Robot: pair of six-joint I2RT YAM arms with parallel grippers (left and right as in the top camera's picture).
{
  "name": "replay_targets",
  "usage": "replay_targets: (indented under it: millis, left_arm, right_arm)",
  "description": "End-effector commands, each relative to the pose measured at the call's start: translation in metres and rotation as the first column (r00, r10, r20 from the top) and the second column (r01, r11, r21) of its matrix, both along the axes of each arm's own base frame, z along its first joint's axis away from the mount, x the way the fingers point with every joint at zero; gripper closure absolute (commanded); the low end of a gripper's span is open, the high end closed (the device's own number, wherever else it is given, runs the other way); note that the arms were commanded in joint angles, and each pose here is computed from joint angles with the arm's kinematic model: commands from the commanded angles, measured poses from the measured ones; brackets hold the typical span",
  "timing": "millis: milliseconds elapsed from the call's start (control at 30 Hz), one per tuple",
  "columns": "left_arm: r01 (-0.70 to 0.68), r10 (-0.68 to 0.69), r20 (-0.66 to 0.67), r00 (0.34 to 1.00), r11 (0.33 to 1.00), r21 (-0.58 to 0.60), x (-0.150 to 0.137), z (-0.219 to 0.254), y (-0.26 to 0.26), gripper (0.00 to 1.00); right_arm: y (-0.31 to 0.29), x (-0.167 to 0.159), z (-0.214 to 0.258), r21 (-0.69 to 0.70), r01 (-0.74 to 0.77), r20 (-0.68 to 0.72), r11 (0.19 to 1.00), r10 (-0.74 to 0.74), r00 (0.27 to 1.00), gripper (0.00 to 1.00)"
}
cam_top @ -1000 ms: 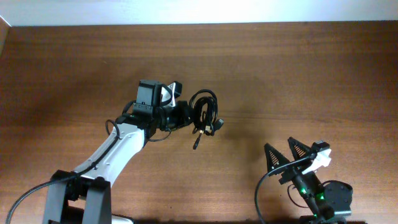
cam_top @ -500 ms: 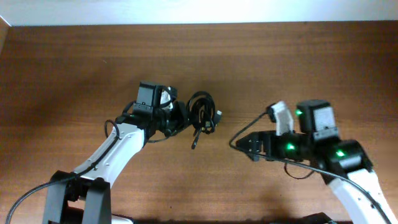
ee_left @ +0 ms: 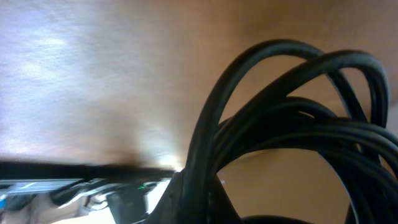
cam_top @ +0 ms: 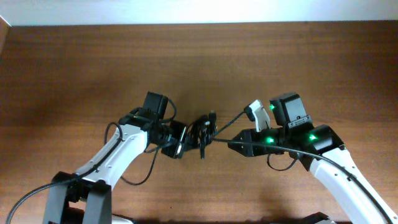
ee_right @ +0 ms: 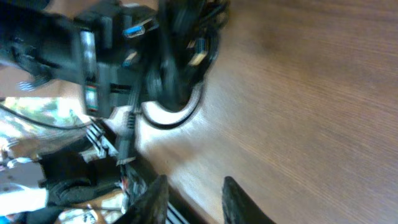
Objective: Untangle cables
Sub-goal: 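Reach the right gripper toward the hanging cables below the left gripper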
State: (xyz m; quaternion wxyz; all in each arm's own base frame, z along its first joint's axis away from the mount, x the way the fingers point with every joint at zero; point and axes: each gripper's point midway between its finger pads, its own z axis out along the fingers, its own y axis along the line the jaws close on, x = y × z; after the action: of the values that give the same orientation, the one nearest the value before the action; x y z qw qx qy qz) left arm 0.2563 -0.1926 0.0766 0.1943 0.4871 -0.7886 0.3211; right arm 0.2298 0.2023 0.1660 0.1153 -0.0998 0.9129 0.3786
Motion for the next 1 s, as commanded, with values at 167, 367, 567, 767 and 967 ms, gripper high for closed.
replay_targets:
  millis: [167,367,567,767,967]
  left_arm:
    - [-0.013,0.056,0.223,0.973,0.982,-0.187,0.043,0.052,-0.061,1.00]
    - [0.081,-0.028,0.192,0.981,0.958,-0.274,0.024,0.064,-0.074,1.00]
    - [0.085,-0.032,0.191,0.981,0.957,-0.278,0.023,0.064,-0.074,1.00]
    - [0.018,0.031,0.194,0.980,0.970,-0.243,0.037,0.059,-0.064,1.00]
    - [0.050,0.004,0.182,0.983,0.955,-0.291,0.032,0.067,-0.067,1.00]
  right_arm:
    - [0.015,0.039,0.021,0.010,0.074,0.187,0.997,-0.074,0.980,0.63]
    - [-0.009,0.059,0.010,-0.082,0.283,0.181,0.956,-0.265,0.947,0.64]
    - [-0.012,0.065,0.014,-0.081,0.303,0.218,0.950,-0.280,0.935,0.71]
    - [-0.019,0.060,0.045,-0.029,0.325,0.298,0.945,-0.302,0.905,0.71]
    - [-0.026,0.056,0.038,-0.071,0.344,0.285,0.936,-0.312,0.906,0.72]
